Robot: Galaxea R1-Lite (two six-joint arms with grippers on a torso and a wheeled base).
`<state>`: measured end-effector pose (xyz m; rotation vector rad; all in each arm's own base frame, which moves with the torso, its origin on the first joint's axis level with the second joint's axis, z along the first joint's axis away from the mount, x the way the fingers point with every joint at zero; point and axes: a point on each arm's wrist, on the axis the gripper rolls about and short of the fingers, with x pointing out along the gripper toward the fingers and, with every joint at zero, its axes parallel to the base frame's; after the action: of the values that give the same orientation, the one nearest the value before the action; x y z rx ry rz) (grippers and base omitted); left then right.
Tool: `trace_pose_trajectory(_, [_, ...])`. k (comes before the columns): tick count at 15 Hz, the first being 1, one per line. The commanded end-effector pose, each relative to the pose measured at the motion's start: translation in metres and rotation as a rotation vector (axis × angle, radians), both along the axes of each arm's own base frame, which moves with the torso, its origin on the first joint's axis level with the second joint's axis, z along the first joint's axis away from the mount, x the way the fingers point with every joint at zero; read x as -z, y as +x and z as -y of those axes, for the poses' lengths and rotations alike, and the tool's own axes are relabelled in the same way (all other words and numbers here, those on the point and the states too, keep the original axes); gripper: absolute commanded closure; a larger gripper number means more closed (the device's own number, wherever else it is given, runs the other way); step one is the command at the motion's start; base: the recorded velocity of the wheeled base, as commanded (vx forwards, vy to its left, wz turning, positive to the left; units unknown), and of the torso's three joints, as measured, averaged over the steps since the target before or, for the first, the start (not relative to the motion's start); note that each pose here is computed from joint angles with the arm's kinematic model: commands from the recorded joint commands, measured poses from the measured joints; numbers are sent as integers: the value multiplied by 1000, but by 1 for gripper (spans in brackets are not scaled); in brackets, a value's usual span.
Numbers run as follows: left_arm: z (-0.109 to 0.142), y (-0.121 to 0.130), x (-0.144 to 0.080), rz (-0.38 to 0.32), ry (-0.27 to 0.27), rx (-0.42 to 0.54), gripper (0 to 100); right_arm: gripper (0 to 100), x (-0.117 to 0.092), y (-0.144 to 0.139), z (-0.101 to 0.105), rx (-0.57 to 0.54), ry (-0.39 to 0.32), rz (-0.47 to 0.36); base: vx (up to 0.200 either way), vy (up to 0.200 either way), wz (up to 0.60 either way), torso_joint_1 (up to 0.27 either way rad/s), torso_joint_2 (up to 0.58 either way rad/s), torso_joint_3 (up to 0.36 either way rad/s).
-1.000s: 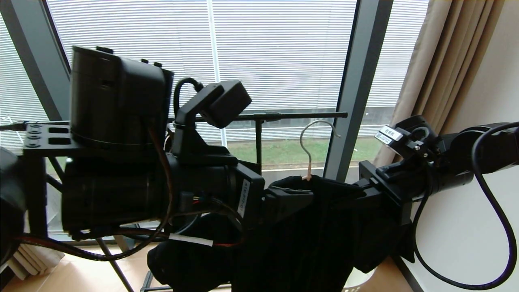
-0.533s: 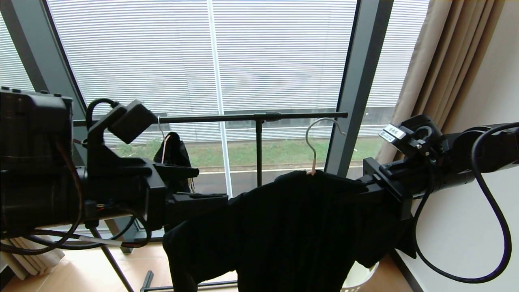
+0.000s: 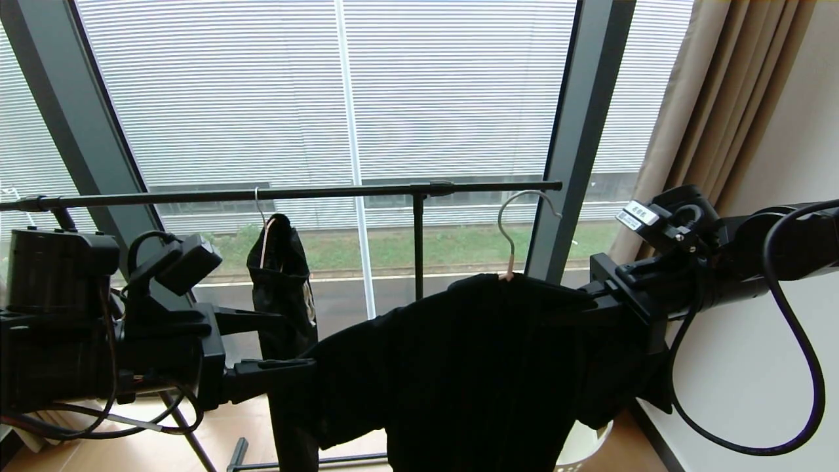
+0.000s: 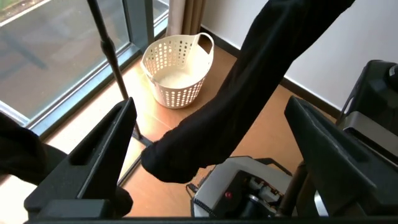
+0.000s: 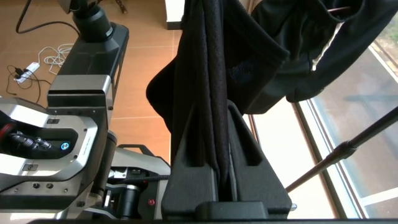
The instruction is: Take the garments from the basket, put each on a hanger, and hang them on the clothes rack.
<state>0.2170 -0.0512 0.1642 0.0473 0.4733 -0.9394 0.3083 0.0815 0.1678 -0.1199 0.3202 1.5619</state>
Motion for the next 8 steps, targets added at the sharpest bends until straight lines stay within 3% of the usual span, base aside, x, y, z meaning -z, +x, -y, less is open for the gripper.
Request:
trace_pose_trajectory(1, [3,4,19,-55,11,12,0,100,0,0,0,1,1,-1,0,0,0,0,0,0])
trace_pose_trajectory(5, [12,13,44,-97,20,38,0,100,-1,0,3,8,2,3,0,0,0,0,0,0])
trace_pose_trajectory(8, [13,18,45,-103,19,36,0,100,-1,0,3,10,2,3,0,0,0,0,0,0])
